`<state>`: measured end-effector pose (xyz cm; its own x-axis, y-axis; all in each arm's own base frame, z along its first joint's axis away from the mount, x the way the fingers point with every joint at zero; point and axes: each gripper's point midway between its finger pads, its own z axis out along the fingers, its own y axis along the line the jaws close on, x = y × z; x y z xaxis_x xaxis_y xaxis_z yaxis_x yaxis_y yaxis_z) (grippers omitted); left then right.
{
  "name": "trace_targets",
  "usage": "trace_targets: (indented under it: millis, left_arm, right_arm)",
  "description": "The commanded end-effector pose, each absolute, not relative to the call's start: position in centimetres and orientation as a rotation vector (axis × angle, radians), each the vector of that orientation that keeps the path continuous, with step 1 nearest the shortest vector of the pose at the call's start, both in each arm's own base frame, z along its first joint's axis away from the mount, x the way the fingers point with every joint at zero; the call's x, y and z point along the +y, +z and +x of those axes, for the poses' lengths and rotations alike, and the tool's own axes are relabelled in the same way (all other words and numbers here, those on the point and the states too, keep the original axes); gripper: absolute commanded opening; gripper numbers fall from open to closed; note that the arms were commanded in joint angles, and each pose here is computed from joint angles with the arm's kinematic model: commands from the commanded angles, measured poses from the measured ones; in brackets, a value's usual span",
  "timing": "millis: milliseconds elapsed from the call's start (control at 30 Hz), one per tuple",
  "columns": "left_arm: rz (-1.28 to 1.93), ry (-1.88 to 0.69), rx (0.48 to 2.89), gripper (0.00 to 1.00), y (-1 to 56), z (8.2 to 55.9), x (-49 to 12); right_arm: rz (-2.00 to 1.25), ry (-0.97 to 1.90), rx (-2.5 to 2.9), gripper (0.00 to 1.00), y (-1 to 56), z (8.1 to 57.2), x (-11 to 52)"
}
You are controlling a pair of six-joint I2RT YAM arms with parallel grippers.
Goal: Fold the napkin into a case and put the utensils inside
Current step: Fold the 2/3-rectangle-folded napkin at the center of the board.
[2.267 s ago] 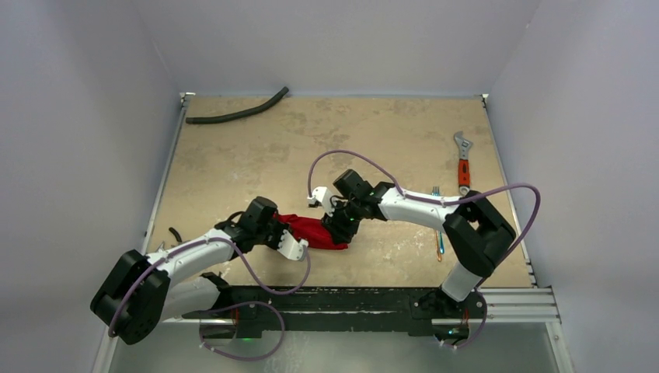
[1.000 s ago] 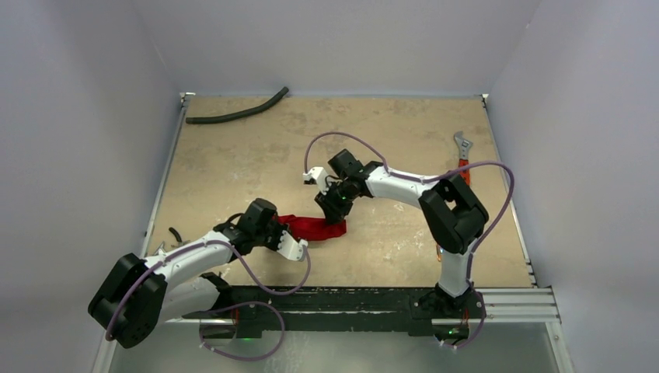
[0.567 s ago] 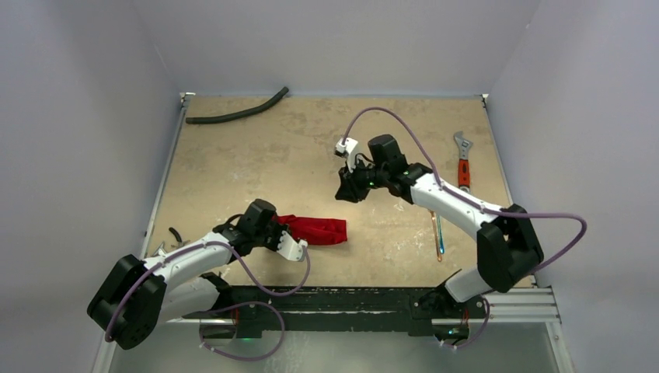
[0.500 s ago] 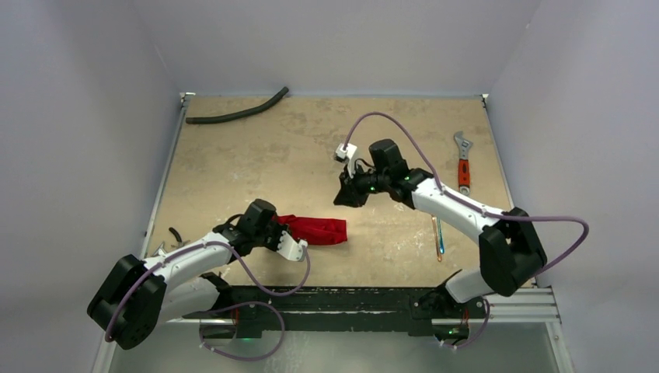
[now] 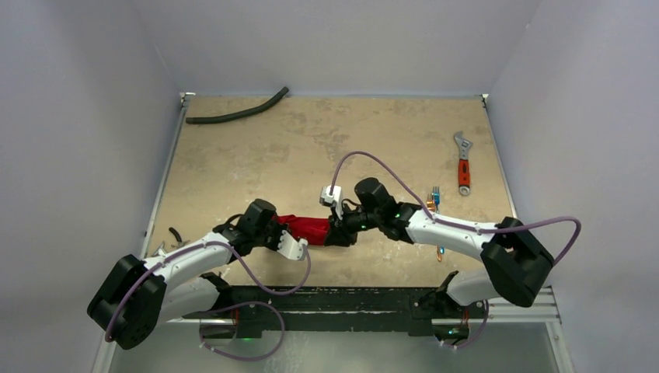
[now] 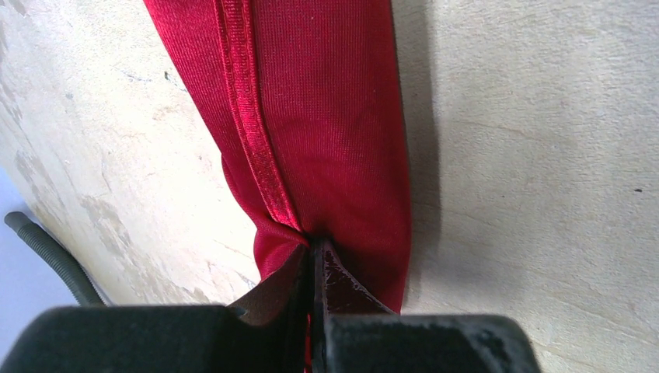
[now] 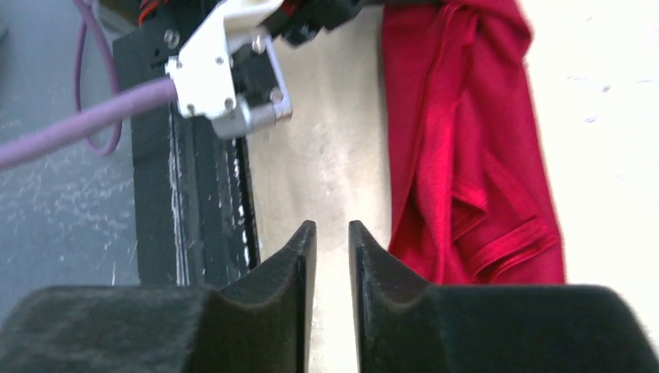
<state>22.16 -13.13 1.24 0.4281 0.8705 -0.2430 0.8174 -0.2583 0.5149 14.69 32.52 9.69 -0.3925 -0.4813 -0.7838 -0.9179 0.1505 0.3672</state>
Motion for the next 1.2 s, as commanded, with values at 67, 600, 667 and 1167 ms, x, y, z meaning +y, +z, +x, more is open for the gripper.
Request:
trace_targets:
  millis: [67,600,667,1167]
  left_arm:
    - [2.253,-0.071,1.648,0.00,-3.2,16.1,-9.7]
    - [2.241,-0.072,1.652,0.00,-3.1,16.2,-9.8]
    - [2.241,-0.070,1.652,0.00,-3.1,16.1,-9.8]
    - [2.227,-0.030,1.643,0.00,-2.9,16.5,-9.6]
  right_arm:
    - [-1.271,1.190,1.767,0.09,12.1,15.7,34.3]
    - [-1.348,0.813,1.842,0.46,7.5,19.3,35.5]
    - [-1.366,0.806,1.869,0.45,6.8,19.5,35.8]
    - [-1.437,0.785,1.940,0.00,5.6,20.3,37.0]
